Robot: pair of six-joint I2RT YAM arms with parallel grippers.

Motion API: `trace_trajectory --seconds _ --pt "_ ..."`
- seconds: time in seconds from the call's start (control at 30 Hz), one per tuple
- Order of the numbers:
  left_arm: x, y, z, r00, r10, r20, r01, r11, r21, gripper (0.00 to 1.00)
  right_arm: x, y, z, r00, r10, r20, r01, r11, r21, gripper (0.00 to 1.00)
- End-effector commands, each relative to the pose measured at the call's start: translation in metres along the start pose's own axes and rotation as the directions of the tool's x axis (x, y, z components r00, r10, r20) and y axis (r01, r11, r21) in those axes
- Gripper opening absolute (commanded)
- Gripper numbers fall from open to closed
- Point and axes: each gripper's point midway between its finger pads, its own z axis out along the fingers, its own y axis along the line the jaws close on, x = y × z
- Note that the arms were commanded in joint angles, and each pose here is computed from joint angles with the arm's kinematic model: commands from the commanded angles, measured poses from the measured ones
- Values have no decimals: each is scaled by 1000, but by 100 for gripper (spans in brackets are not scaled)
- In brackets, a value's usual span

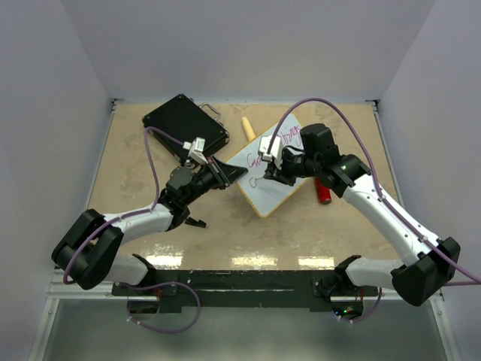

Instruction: Write a sentence on the whiteboard

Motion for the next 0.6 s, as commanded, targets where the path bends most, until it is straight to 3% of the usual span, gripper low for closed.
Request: trace_trajectory --seconds 0.0,0.57 --pt "-37 -82 -7 993 24 120 -57 960 274 0 -11 -29 -6 1000 -3 7 2 991 132 0" --pt "-40 -80 -8 992 30 126 -63 961 270 0 11 -1 -9 999 -24 -38 24 1000 12 0"
